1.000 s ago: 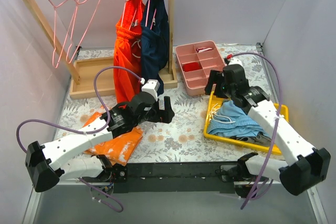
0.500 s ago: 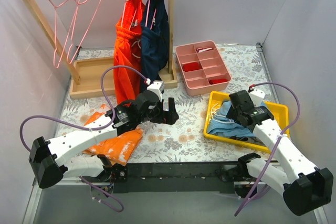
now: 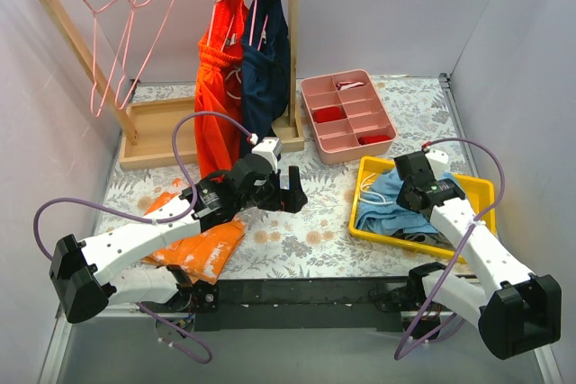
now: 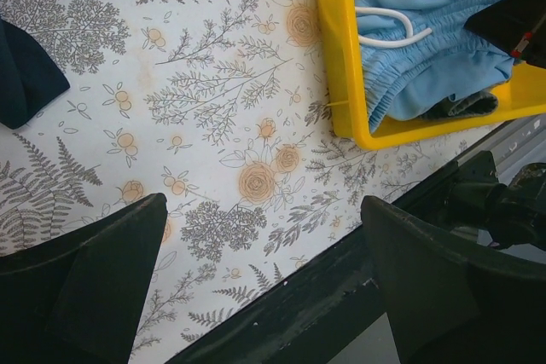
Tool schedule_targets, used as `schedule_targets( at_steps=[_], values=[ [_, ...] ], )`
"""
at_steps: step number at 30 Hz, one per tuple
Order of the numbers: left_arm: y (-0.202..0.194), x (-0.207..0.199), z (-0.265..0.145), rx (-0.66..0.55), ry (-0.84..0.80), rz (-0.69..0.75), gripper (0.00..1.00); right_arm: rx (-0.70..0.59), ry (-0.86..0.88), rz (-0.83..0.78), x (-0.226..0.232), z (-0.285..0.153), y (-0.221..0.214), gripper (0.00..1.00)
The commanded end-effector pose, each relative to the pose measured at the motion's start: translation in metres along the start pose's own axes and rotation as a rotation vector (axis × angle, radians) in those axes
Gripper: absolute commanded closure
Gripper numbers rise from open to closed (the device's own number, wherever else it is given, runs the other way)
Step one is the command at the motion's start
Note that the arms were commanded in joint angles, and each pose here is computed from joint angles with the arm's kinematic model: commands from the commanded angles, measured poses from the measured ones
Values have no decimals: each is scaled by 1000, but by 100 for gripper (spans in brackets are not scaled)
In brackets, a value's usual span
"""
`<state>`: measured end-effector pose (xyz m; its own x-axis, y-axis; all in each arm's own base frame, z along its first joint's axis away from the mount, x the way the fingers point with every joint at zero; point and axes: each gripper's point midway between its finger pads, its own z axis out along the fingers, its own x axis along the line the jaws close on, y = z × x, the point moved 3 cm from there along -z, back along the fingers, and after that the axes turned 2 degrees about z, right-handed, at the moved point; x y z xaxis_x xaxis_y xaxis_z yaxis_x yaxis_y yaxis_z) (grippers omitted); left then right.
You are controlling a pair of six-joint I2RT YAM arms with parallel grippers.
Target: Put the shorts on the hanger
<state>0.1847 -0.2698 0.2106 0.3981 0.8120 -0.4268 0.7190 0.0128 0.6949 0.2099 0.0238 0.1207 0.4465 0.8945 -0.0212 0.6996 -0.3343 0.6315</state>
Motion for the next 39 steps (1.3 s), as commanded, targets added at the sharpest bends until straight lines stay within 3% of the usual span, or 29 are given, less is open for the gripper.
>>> schedule_targets(
  at_steps=[1, 5, 6, 7, 9, 10, 18, 21, 24, 25, 27, 39],
  values=[
    [7, -8, -6, -5, -37, -5, 2, -50, 101, 33, 15, -12, 20, 99],
    [5, -11, -5, -2, -62, 5, 2, -110, 136, 45, 18, -38, 48, 98],
    [6, -12, -5, -5, -66, 5, 2, -123, 146, 53, 18, -45, 55, 87],
    [6, -13, -5, -4, -72, 9, 2, -111, 133, 50, 15, -47, 53, 62],
    [7, -15, -4, -1, -82, 9, 2, -102, 115, 57, 9, -45, 46, 40],
    [8, -16, -5, -3, -85, 12, 2, -104, 100, 66, 6, -43, 42, 25],
    [7, -19, -5, 17, -100, 39, 2, -38, 34, 110, -6, -6, 17, 14],
    [6, -18, -7, 15, -101, 40, 2, -32, 37, 96, -2, 4, 15, 18],
    [6, -17, -10, 7, -102, 32, 2, -46, 43, 81, 1, 2, 26, 38],
    [6, -17, -10, 5, -105, 32, 2, -60, 47, 82, 1, -1, 31, 63],
    [4, -17, -10, 7, -111, 32, 2, -109, 67, 89, 3, -13, 49, 96],
    [8, -37, 4, -6, -233, 95, 2, -264, 330, 139, 26, -117, 134, 99]
  ],
)
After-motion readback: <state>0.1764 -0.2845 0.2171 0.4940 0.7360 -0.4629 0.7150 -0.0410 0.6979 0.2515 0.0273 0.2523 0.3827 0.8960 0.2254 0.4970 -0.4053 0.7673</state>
